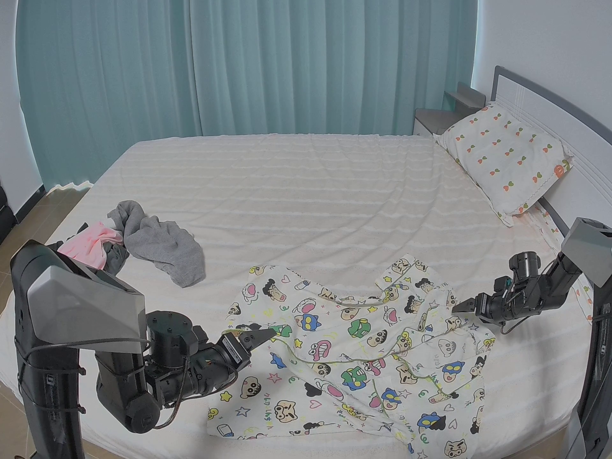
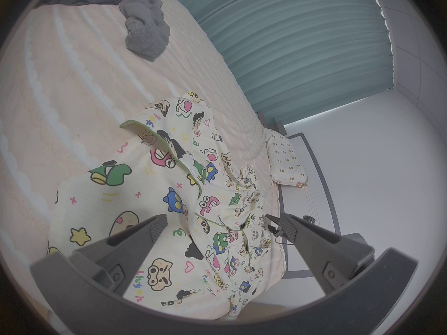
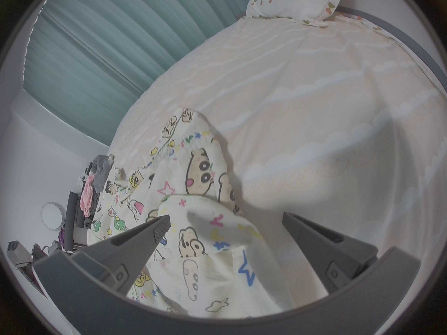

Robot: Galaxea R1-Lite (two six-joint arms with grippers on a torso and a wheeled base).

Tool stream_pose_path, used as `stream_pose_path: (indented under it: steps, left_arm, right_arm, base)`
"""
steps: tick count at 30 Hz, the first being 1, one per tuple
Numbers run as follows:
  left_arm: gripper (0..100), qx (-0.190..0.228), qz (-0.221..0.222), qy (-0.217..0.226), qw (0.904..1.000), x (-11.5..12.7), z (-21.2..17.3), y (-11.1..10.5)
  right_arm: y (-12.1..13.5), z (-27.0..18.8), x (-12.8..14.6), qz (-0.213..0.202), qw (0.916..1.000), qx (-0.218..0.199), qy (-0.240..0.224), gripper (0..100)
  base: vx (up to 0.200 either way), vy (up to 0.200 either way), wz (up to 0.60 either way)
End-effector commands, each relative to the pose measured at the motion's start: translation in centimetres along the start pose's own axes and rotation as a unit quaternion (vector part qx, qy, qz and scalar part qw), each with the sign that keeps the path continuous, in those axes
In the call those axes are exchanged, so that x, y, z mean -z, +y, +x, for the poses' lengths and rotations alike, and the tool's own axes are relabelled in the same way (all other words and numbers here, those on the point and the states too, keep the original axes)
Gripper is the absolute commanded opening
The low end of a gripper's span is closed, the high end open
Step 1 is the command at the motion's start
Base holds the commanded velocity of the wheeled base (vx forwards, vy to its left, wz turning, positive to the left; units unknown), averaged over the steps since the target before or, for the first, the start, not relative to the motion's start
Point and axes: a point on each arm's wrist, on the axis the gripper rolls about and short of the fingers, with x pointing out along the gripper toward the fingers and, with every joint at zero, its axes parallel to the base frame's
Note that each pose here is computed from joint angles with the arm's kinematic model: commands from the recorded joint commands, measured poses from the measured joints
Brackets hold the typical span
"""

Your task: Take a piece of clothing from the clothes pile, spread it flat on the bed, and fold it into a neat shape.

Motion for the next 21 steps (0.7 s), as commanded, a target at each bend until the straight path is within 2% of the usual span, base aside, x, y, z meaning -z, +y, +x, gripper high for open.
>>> stream_pose_path:
  steps: [1, 7, 21]
  left_arm:
    - [100, 0.002, 0.003, 0.001, 1.0000, 0.3, 0.3, 0.1]
    - [100, -0.004, 0.004, -0.007, 1.0000, 0.5, 0.5, 0.1]
    - [100, -0.005, 0.004, -0.007, 1.0000, 0.5, 0.5, 0.2]
  right_arm:
    - [0.4, 0.3, 0.2, -0.004, 0.9999, -0.006, 0.012, 0]
    - [0.4, 0.2, -0.4, 0.002, 0.9998, -0.009, 0.017, 0]
    - [-1.7, -1.6, -2.8, 0.037, 0.9979, 0.006, -0.052, 0]
  base:
    - [0.000, 0.000, 0.00]
    - [0.000, 0.000, 0.00]
    - [0.000, 0.000, 0.00]
